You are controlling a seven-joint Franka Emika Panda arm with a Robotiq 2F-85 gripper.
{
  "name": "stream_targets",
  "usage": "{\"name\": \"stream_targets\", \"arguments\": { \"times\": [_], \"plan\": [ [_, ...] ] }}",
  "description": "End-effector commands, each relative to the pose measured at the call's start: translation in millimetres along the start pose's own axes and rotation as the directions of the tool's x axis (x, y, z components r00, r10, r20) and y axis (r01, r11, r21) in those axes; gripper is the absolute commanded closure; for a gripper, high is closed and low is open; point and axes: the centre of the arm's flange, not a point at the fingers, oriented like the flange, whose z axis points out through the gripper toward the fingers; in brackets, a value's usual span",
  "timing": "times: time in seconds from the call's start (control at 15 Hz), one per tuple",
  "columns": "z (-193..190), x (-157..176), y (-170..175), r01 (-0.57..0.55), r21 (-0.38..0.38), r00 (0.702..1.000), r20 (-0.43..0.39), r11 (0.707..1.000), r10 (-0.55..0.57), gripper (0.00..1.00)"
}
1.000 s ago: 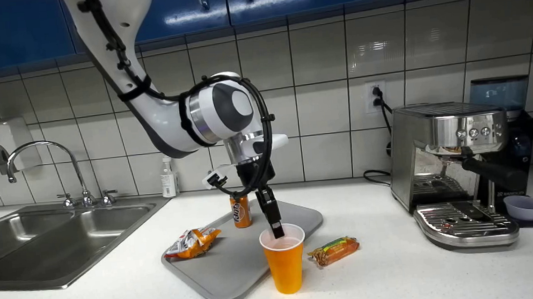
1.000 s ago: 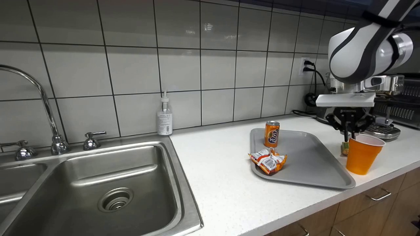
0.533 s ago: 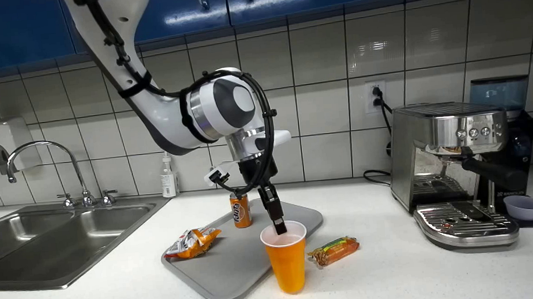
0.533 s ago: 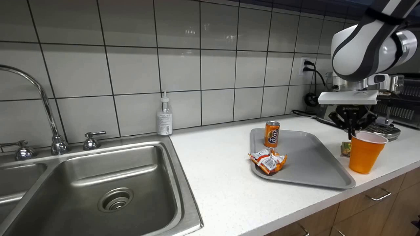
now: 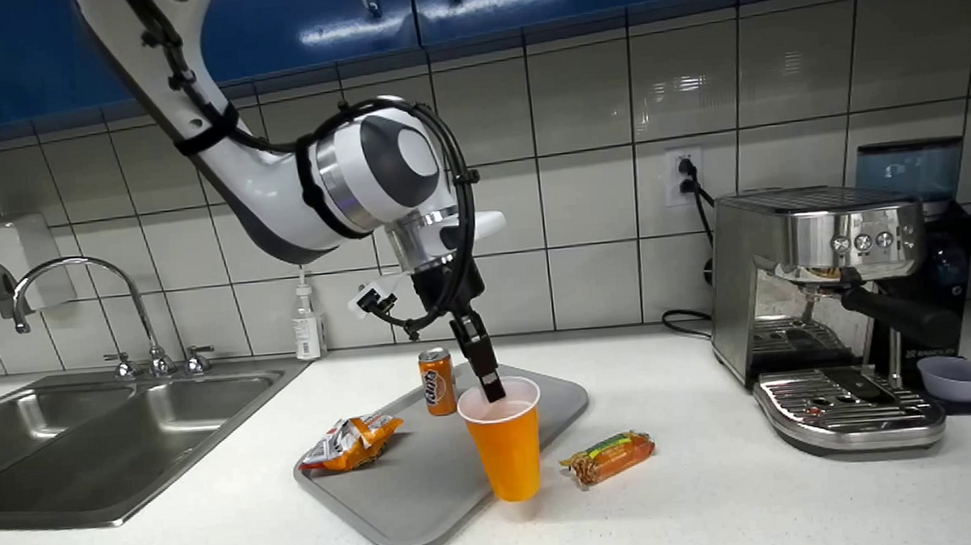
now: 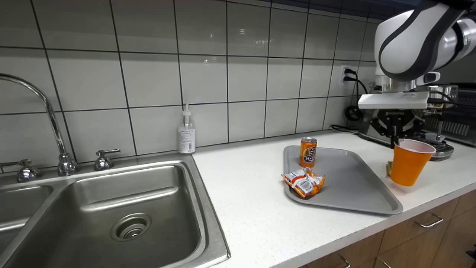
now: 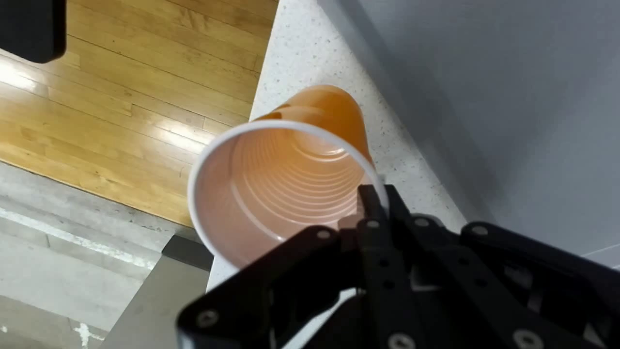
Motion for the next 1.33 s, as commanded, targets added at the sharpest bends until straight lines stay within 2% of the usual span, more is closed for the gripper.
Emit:
{"name": "stream_targets", "arguments": {
  "times": [0.0, 0.53, 1.27],
  "plan": [
    [-26, -24, 2, -0.002, 0.016, 1.0, -0.031, 1.0, 0.002, 0.99],
    [-47, -75, -45, 0.065, 0.056, 0.997, -0.054, 0.996, -0.062, 0.99],
    [-37, -116, -90, 0.148, 0.051, 0.989, -0.035, 0.988, -0.146, 0.99]
  ]
}}
